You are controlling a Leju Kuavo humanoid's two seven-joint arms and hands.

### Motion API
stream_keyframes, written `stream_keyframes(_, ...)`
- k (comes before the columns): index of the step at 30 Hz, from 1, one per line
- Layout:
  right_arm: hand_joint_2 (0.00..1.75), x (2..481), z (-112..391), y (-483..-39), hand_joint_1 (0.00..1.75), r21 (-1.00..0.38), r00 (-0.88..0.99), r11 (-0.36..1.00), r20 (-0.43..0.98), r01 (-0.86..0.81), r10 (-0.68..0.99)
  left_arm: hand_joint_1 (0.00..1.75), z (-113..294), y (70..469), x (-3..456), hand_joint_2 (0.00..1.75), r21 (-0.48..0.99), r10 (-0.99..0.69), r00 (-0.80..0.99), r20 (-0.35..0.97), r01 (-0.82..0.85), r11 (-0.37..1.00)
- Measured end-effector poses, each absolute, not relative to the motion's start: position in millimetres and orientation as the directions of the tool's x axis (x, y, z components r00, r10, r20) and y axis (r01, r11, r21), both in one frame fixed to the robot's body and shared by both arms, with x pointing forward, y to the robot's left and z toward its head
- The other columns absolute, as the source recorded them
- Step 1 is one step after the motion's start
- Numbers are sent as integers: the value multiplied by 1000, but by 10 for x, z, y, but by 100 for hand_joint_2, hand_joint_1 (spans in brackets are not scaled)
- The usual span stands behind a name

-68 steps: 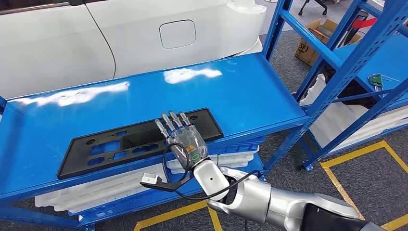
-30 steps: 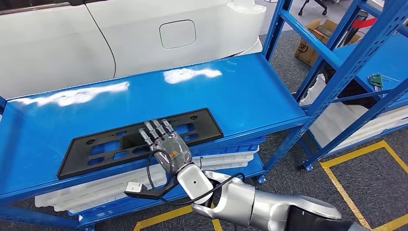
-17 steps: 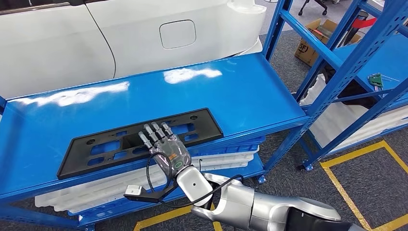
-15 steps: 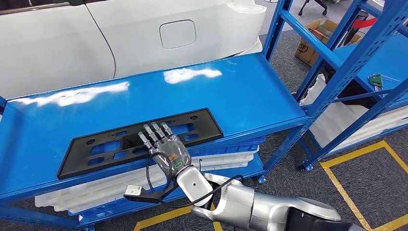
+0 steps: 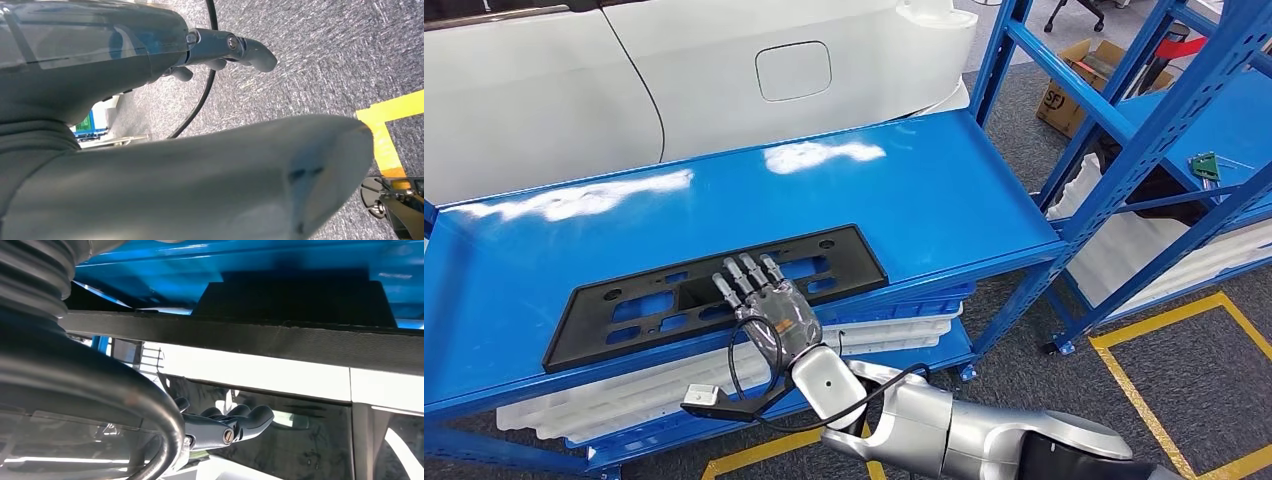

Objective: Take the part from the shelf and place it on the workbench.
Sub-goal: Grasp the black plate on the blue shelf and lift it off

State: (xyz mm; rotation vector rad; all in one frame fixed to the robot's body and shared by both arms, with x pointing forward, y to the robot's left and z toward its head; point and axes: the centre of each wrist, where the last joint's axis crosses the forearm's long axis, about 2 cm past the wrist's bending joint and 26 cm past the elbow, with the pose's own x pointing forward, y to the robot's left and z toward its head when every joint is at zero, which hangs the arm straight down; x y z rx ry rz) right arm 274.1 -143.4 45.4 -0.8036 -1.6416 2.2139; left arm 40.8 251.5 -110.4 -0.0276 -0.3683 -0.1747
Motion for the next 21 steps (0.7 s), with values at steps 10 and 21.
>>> stream_keyframes(10, 175, 2745, 480, -1351, 0, -946, -800, -305, -268, 112, 536, 0, -1103, 2498, 407, 0, 2, -170, 917, 361, 182, 983)
stream_keyframes(21, 175, 2774, 528, -1286, 0, -948, -801, -295, -267, 118, 535, 0, -1102, 2490, 407, 0, 0, -170, 917, 361, 182, 983)
